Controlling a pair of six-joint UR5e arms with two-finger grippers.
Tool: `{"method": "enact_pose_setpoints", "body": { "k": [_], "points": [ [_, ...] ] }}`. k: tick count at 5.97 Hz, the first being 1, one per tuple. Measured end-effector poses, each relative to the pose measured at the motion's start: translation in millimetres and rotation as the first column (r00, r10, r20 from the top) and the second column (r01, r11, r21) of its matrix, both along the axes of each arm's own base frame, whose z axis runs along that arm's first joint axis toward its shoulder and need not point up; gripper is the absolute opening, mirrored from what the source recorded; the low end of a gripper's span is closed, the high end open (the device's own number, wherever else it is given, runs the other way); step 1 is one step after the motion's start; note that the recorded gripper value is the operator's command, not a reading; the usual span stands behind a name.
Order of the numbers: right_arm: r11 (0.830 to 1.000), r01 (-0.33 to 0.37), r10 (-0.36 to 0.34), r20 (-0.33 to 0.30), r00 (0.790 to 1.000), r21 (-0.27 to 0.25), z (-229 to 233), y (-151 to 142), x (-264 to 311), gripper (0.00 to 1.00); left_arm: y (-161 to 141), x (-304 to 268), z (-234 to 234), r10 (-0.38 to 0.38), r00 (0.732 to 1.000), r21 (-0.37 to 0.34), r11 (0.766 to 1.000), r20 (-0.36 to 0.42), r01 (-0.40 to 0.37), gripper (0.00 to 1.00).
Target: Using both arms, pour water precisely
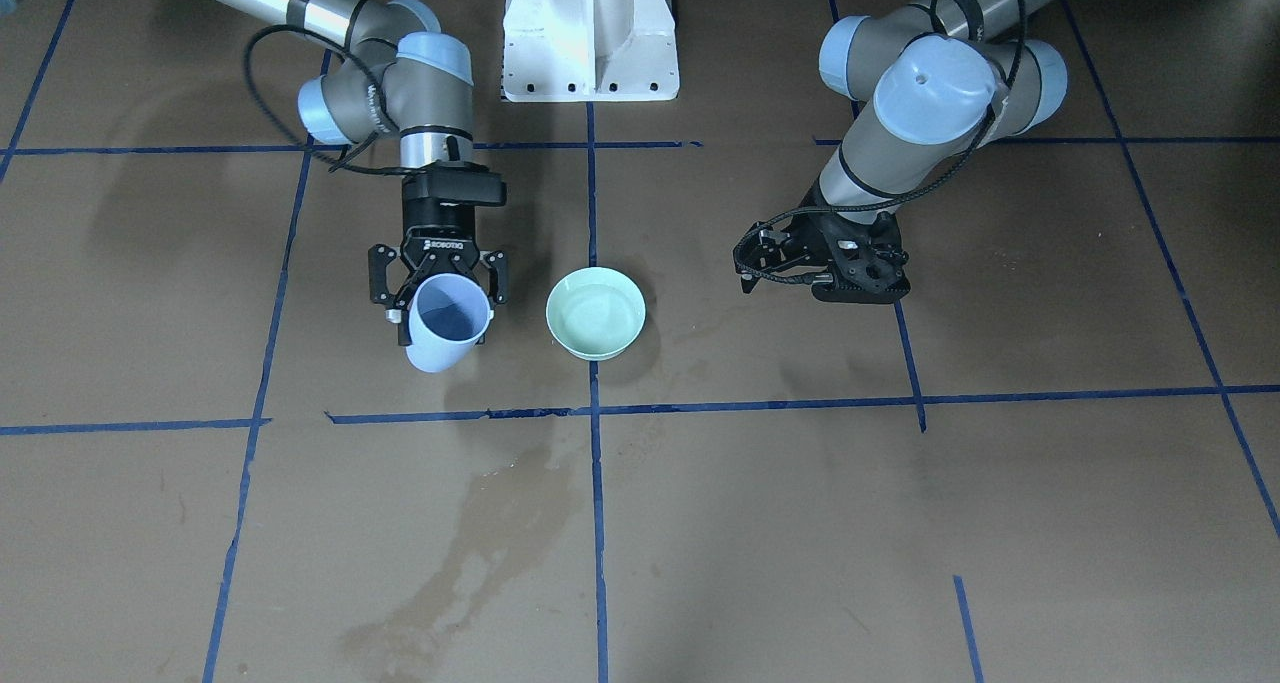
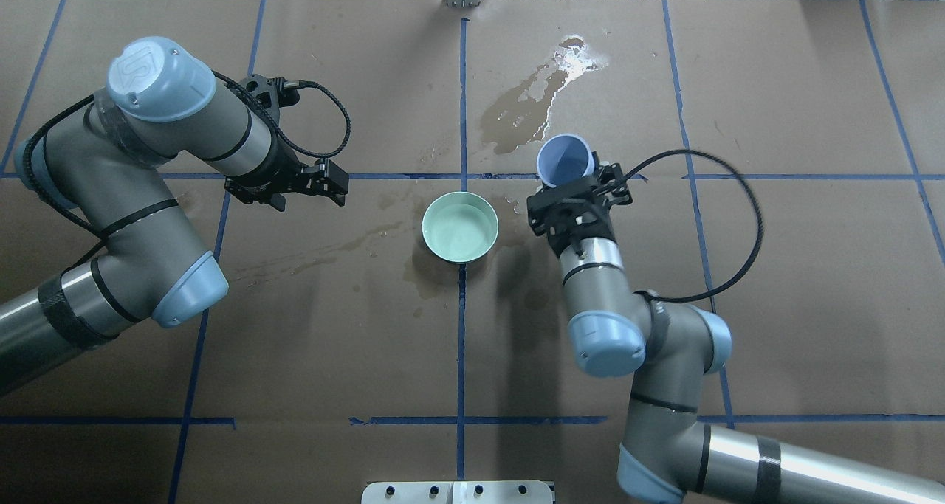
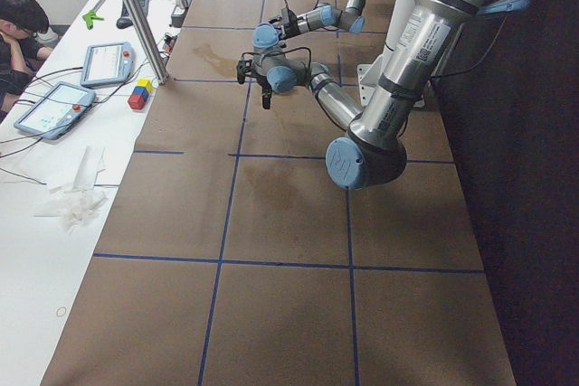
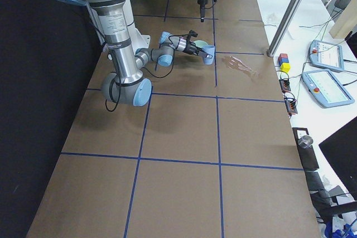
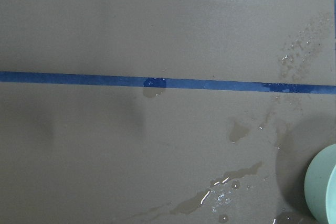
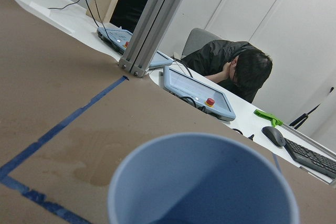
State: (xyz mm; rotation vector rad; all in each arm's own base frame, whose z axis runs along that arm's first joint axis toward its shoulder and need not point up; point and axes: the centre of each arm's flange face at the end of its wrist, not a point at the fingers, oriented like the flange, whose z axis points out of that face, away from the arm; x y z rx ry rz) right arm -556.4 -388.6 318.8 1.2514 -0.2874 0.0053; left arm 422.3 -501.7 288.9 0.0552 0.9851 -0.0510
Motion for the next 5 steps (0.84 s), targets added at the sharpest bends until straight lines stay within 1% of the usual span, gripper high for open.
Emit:
{"method": "enact_pose_setpoints", "body": {
  "k": [1, 2, 3, 5],
  "points": [
    [1.000, -0.005, 0.006, -0.091, 0.996, 0.015, -3, 13, -13, 0.00, 0, 0, 0, 0.000, 1.000, 0.000, 1.000, 0.000, 0.000, 1.00],
    [0.999, 0.005, 0.001, -0.179, 0.984, 0.033, -8, 20, -21, 0.00, 0, 0, 0, 0.000, 1.000, 0.001, 1.000, -0.001, 0.000, 1.00],
    [0.999, 0.017, -0.004, -0.263, 0.965, 0.047, -12, 23, -25, 0.00, 1, -1, -1, 0.000, 1.000, 0.002, 1.000, -0.001, 0.000, 1.00],
    [0.998, 0.030, -0.006, -0.414, 0.910, 0.053, -23, 22, -34, 0.00, 1, -1, -1, 0.000, 1.000, 0.002, 1.000, -0.002, 0.000, 1.00]
  ]
}}
